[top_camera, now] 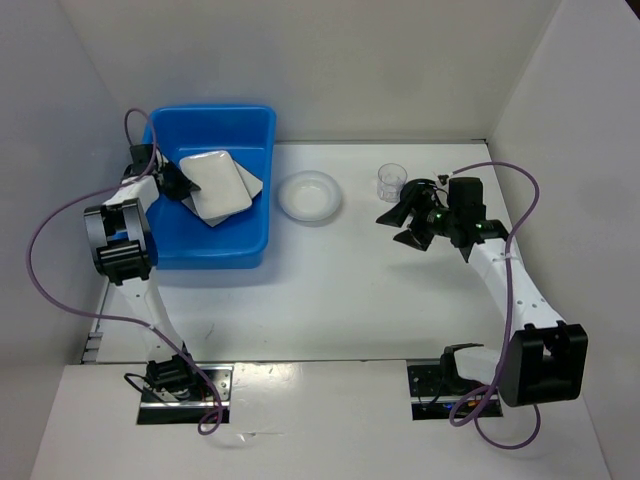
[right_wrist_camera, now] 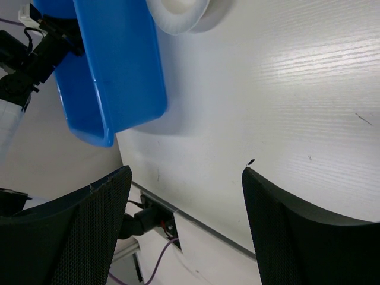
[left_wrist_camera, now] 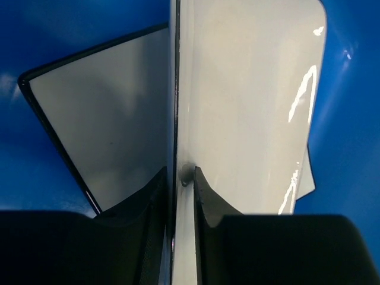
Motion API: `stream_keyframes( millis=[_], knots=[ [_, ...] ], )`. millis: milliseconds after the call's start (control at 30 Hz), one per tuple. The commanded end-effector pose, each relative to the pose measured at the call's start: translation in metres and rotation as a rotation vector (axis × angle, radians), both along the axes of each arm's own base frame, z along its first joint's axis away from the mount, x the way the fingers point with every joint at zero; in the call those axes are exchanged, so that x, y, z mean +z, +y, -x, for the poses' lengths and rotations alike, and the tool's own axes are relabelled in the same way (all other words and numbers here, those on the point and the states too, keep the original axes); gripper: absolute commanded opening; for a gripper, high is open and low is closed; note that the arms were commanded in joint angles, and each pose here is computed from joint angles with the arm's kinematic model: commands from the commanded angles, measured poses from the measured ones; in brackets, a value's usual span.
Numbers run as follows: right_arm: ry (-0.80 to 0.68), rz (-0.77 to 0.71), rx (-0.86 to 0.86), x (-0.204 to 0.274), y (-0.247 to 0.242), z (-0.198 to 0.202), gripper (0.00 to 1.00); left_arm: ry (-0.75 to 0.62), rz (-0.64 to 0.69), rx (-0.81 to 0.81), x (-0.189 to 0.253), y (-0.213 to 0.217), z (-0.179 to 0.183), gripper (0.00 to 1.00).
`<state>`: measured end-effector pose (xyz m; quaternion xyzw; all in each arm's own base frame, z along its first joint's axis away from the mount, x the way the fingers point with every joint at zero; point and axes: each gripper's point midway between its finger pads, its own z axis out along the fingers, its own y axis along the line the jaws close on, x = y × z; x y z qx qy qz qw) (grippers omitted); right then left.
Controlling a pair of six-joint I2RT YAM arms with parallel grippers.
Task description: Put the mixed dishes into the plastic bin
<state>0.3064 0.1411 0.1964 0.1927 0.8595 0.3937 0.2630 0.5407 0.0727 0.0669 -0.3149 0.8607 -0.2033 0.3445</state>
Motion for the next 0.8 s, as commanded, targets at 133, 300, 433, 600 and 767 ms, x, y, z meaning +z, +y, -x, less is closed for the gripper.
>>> stream_keyframes(
  millis=[133, 300, 433, 600, 767],
  knots=[
    [-0.013, 0.004, -0.017, 0.005, -0.004, -0.008, 0.80, 0.041, -0.027, 0.012, -0.014, 0.004, -0.001, 0.33],
    [-0.013, 0.004, -0.017, 0.005, -0.004, -0.008, 0.80, 0.046, -0.044, 0.028, -0.009, 0.009, -0.002, 0.37],
    [-0.002, 0.005, -0.017, 0.001, -0.004, -0.008, 0.80, 0.057, -0.143, 0.064, 0.007, 0.026, 0.001, 0.49],
    [0.048, 0.056, 0.065, -0.019, 0.022, -0.002, 0.82, -0.001, -0.317, 0.158, 0.068, 0.057, 0.005, 0.72],
    [0.010, 0.091, 0.079, -0.017, 0.040, -0.019, 0.82, -0.136, -0.369, 0.177, 0.147, 0.059, 0.010, 0.82]
  ],
)
